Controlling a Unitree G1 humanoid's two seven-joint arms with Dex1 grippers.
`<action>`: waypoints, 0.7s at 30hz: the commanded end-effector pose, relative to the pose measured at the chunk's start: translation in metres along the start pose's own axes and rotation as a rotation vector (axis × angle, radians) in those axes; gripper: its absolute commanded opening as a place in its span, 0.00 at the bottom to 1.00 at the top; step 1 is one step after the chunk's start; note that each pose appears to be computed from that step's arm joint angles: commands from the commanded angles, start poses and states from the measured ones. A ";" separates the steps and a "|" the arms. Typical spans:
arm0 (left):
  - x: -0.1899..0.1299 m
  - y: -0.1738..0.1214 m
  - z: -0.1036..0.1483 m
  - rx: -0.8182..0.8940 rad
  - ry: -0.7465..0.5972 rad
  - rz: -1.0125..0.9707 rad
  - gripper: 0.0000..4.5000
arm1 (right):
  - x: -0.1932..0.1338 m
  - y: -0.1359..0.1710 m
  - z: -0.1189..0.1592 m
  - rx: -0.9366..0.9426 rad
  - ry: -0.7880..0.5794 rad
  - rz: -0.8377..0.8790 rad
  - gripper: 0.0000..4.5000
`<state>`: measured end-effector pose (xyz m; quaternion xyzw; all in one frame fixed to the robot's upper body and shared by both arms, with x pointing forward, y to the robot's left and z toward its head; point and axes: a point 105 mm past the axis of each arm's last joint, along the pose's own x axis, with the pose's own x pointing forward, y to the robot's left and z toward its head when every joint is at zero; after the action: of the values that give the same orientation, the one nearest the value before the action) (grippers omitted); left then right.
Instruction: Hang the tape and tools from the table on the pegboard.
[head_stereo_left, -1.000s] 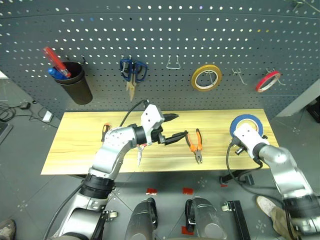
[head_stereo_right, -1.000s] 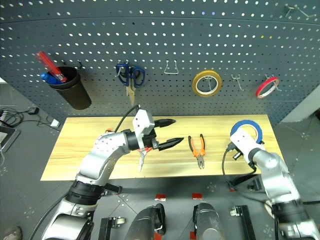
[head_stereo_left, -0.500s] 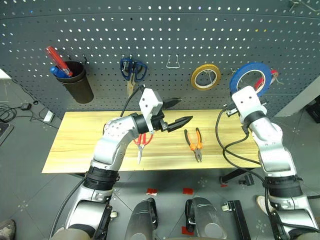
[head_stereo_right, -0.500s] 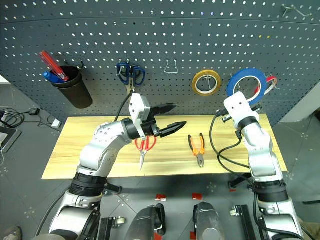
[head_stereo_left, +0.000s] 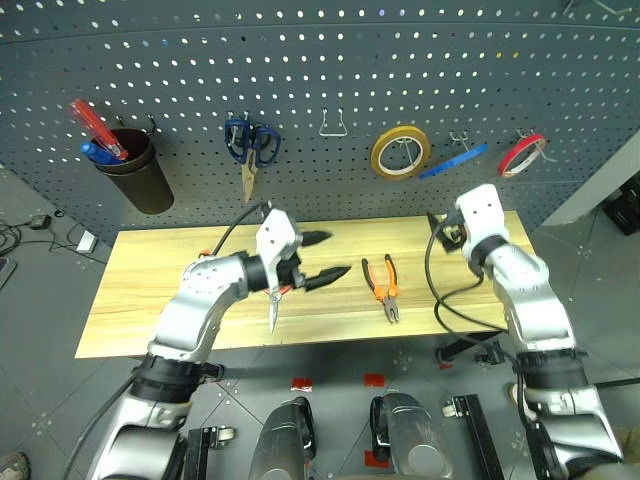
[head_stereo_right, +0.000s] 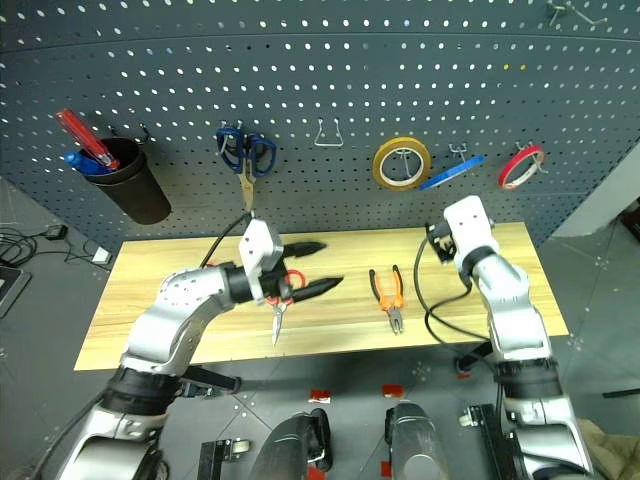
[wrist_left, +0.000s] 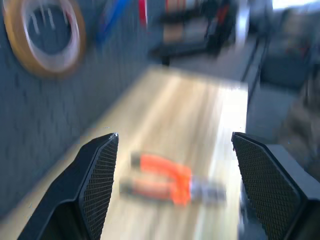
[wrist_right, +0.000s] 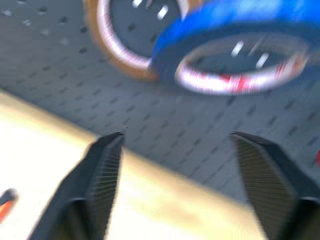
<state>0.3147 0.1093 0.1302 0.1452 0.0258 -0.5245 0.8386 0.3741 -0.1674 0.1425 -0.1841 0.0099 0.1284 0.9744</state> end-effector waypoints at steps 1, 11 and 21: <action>-0.022 -0.010 -0.014 0.105 0.105 -0.047 0.85 | -0.015 0.031 0.004 0.106 0.059 0.080 0.99; -0.080 -0.020 -0.060 0.162 0.372 -0.060 0.85 | -0.017 0.108 -0.042 0.364 0.496 0.168 0.99; -0.080 -0.026 -0.058 0.170 0.378 -0.061 0.85 | 0.014 0.122 -0.061 0.359 0.604 0.128 0.99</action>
<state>0.2615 0.1848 0.0740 0.2974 0.1587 -0.5164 0.7872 0.3519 -0.0806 0.0340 -0.0428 0.3480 0.1241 0.9282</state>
